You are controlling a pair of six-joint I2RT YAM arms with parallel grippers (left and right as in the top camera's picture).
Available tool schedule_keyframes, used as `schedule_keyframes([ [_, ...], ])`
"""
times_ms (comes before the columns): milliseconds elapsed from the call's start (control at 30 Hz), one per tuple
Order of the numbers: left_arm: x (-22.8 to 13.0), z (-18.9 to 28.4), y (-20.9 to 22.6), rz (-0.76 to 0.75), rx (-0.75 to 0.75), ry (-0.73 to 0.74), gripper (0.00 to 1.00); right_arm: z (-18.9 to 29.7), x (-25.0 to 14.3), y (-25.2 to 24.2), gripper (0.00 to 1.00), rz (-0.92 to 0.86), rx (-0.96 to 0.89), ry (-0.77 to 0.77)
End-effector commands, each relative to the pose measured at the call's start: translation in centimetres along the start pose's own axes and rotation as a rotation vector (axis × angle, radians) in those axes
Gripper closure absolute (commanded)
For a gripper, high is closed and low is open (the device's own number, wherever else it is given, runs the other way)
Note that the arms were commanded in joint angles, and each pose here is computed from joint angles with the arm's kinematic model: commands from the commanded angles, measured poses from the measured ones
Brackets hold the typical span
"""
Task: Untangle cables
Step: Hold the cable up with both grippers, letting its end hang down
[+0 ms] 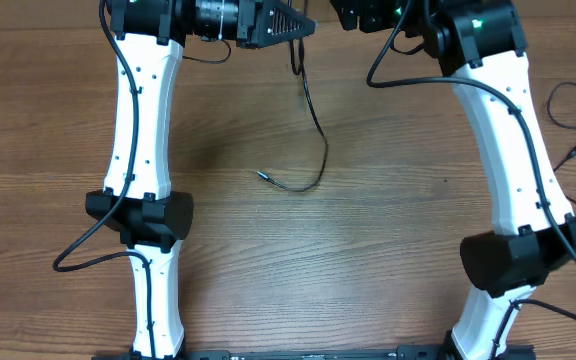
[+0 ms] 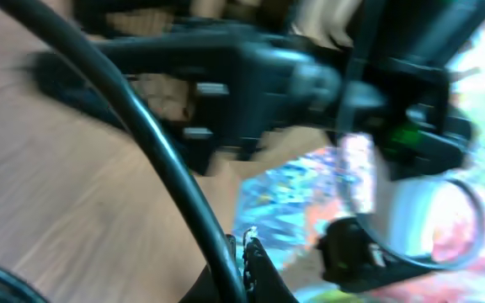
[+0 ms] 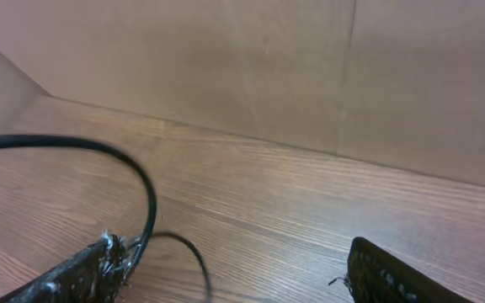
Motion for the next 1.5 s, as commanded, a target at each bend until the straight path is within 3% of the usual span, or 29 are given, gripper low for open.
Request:
schedule_keyframes([
  [0,-0.4,-0.5,-2.2,-0.055,-0.132,0.038,0.95,-2.1,-0.7,0.0,0.18,0.0,-0.001,0.032],
  [433,-0.8,-3.0,-2.9,-0.084,-0.147,0.082,0.96,-4.5,-1.3,1.7,0.14,0.02,0.063,0.041],
  [567,0.2,-2.3,-2.0,-0.076,-0.044,0.032,0.96,-3.1,-0.9,1.4,0.16,0.018,0.033,0.03],
  [800,1.3,-0.3,-1.7,-0.067,-0.022,-0.022,0.96,0.3,-0.2,-0.8,0.18,-0.018,-0.011,0.024],
  [900,1.6,0.0,-1.7,-0.004,-0.018,-0.032,0.96,1.2,-0.1,-0.4,0.18,-0.023,0.059,0.022],
  [1100,2.4,-1.3,-2.7,0.101,-0.05,-0.02,0.96,1.7,1.0,0.3,0.17,0.001,0.103,-0.044],
  [1467,3.8,-2.7,-4.7,0.109,-0.097,-0.02,0.96,1.8,3.5,0.6,0.22,0.054,0.141,-0.208],
])
Point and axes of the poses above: each gripper's point midway between its finger pads, its own z axis back along the fingers, its own y axis along the line the jaws close on, x = y × z, the point moved 9 cm from there along z, back along the fingers, and after that the axes turned 4 degrees about z, right-handed, at the moved point
